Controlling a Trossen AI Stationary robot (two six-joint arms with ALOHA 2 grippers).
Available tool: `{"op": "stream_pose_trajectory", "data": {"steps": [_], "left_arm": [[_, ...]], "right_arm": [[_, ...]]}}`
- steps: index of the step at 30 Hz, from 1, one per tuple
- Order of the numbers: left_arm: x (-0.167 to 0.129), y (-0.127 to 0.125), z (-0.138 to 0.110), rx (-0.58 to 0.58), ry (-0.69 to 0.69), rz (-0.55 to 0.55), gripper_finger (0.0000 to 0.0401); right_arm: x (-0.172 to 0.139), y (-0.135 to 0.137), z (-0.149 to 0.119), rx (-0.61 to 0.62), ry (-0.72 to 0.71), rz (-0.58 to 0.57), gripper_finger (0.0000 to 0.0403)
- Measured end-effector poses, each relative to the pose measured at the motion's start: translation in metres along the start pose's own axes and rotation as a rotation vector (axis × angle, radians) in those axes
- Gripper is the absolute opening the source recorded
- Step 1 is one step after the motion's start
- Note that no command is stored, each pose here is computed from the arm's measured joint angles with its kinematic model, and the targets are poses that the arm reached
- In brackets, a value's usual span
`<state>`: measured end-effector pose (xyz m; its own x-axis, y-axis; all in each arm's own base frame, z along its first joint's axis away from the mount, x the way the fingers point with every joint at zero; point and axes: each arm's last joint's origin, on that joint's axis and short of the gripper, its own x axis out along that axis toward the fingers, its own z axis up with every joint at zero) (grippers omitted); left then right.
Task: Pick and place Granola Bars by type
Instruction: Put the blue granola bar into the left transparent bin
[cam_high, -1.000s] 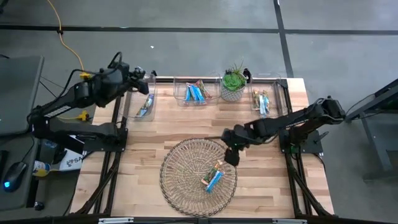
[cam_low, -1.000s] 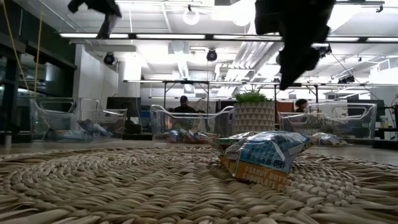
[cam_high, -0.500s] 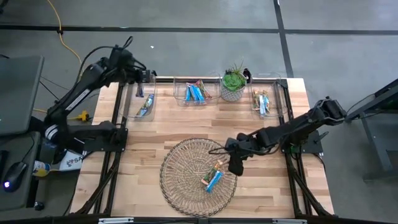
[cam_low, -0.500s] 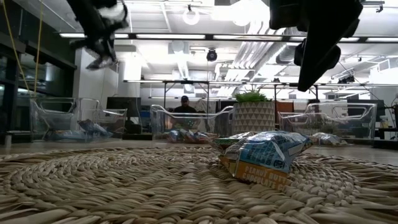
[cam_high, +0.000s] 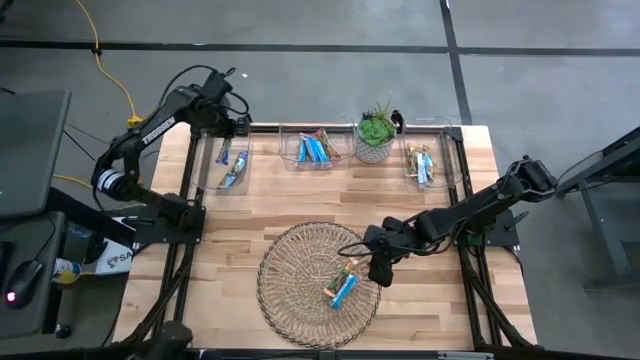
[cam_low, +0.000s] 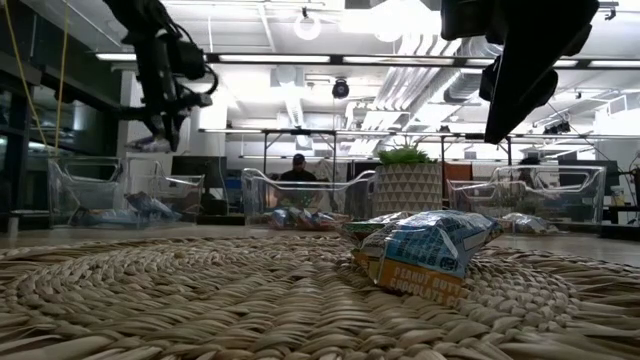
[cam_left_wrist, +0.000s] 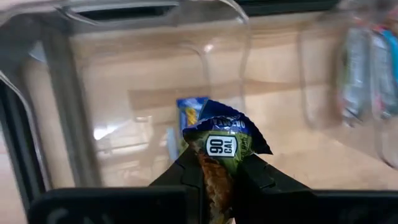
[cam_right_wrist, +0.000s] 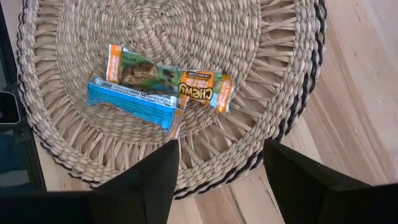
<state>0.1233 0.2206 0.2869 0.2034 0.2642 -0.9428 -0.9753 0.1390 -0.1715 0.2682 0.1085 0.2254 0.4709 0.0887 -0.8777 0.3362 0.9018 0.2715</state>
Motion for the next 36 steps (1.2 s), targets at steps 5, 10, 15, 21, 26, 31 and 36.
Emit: {"op": "stream_pose_trajectory", "data": {"steps": [5, 10, 15, 21, 26, 31, 36], "left_arm": [[0.018, -0.001, 0.008, -0.001, 0.02, 0.064, 0.004], [0.041, 0.0, 0.011, -0.014, 0.058, 0.09, 0.004], [0.065, 0.004, 0.002, -0.073, 0.072, 0.068, 0.004], [0.085, 0.009, -0.011, -0.116, 0.096, 0.041, 0.004], [0.095, 0.015, -0.022, -0.131, 0.129, 0.07, 0.004], [0.097, 0.015, -0.024, -0.071, 0.141, 0.053, 0.0073], [0.097, 0.014, -0.024, -0.055, 0.157, 0.017, 0.0137]], "right_arm": [[0.0, 0.0, 0.0, 0.004, -0.004, -0.004, 0.0218], [0.0, -0.001, 0.001, 0.004, -0.019, -0.019, 0.0218], [0.0, -0.001, 0.001, 0.022, -0.038, -0.037, 0.0218], [0.0, -0.001, 0.001, 0.024, -0.04, -0.039, 0.0218], [0.0, -0.001, 0.001, 0.023, -0.04, -0.039, 0.0218], [0.0, -0.001, 0.001, 0.019, -0.04, -0.039, 0.0218], [0.0, -0.001, 0.001, 0.015, -0.04, -0.039, 0.0218]]}}
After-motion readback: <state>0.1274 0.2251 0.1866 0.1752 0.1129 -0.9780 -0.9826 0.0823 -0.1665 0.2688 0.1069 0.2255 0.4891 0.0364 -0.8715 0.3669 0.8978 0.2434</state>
